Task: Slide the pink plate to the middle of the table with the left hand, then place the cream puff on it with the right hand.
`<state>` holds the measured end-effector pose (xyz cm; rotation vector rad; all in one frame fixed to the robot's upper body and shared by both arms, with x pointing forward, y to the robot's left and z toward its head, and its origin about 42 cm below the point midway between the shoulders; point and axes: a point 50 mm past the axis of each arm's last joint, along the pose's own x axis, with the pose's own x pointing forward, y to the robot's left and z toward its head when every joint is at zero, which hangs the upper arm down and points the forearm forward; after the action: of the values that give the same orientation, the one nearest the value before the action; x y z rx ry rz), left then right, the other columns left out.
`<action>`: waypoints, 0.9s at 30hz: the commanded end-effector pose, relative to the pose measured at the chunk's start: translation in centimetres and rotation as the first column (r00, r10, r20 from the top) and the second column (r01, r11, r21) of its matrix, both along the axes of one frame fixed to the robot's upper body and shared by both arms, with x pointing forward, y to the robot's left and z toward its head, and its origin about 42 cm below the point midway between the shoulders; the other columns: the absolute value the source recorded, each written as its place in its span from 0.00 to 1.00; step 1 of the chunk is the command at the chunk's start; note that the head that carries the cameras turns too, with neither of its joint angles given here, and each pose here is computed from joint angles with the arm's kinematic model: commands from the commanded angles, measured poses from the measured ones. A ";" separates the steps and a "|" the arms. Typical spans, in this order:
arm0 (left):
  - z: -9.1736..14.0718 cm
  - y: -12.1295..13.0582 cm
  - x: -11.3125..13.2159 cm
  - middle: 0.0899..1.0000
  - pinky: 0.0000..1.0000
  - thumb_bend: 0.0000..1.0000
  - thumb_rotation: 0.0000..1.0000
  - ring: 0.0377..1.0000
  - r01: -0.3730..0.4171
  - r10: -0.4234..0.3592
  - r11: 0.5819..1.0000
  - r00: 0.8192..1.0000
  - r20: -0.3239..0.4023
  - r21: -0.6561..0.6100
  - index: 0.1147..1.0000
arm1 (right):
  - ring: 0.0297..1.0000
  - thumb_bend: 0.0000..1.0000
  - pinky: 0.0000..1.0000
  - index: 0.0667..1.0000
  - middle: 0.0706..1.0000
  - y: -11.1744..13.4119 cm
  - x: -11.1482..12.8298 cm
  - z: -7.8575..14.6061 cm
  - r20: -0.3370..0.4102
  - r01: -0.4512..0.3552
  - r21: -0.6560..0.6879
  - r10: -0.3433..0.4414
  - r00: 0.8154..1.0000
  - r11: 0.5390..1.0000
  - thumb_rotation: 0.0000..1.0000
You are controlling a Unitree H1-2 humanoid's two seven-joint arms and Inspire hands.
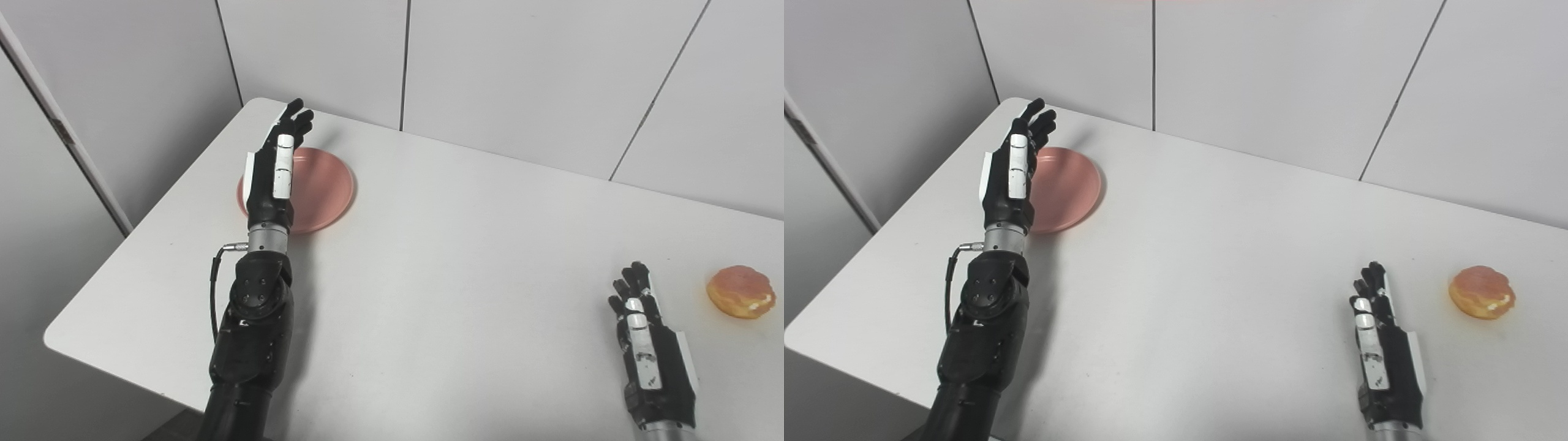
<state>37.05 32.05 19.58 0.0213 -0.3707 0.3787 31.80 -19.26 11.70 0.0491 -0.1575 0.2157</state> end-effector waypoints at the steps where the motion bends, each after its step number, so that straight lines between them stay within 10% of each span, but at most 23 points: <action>1: 2.4 0.8 0.5 0.78 0.87 0.81 1.00 0.81 -0.033 0.029 0.999 0.995 0.095 0.037 0.77 | 1.00 0.60 1.00 1.00 1.00 -0.2 -0.2 -0.3 0.036 -0.006 0.005 0.006 0.999 1.000 0.86; 27: -0.2 8.7 0.3 0.68 0.72 0.86 1.00 0.71 -0.251 0.252 0.968 0.966 0.059 -0.029 0.67 | 1.00 0.57 1.00 1.00 1.00 -0.5 -0.1 -0.3 0.041 -0.016 0.000 0.016 0.999 1.000 0.85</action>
<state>36.49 39.78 17.00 0.0205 -0.3312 0.6295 31.93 -19.37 11.67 0.0491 -0.1651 0.2335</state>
